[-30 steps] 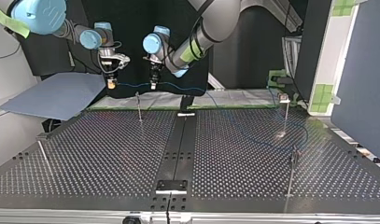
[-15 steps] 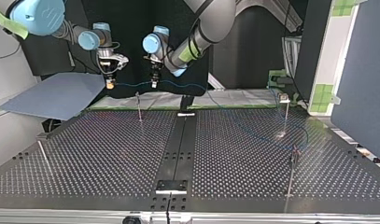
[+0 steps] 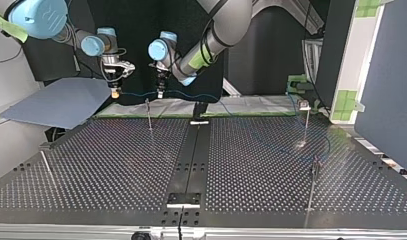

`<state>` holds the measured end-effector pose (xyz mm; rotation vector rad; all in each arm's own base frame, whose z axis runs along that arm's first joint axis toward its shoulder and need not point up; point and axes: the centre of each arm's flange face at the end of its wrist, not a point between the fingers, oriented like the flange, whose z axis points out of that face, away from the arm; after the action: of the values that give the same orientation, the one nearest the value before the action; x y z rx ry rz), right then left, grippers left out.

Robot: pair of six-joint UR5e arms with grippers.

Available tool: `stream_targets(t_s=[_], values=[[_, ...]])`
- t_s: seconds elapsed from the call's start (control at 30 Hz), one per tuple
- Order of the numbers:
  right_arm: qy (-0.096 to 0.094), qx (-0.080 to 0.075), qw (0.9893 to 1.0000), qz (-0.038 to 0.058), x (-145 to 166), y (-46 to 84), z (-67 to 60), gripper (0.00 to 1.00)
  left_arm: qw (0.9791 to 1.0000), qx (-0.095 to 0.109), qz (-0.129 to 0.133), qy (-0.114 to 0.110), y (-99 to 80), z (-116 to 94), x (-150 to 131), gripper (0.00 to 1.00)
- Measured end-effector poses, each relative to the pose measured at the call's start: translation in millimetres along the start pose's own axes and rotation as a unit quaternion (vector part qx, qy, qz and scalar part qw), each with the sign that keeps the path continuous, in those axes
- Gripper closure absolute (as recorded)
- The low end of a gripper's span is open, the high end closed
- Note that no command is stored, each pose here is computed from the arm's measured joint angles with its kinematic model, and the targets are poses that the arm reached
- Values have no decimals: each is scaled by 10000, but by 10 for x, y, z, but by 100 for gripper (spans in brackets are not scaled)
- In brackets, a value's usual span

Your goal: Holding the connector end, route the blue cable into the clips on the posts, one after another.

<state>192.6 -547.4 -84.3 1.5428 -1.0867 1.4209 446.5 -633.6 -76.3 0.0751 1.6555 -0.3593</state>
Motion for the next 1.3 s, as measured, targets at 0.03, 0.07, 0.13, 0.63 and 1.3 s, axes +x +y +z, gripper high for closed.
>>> stream_targets(t_s=[0.03, 0.07, 0.13, 0.63, 1.3], values=[[10, -2, 10000, 11, 5, 5, 10, 100, 10000, 9, -2, -1, 1, 9, -6, 100], [19, -7, 10000, 25, 10, 14, 20, 100, 10000, 14, -2, 0, 4, 16, -9, 100], [34, -27, 10000, 68, 18, 40, 33, 100, 10000, 20, 0, 1, 16, 32, -15, 100], [129, -126, 9998, 110, 69, 216, 126, 100, 9998, 178, -13, -37, -1, 125, -61, 100], [124, 40, 9999, 63, 30, 197, 218, 100, 9999, 37, -38, 93, 125, 481, 25, 100]])
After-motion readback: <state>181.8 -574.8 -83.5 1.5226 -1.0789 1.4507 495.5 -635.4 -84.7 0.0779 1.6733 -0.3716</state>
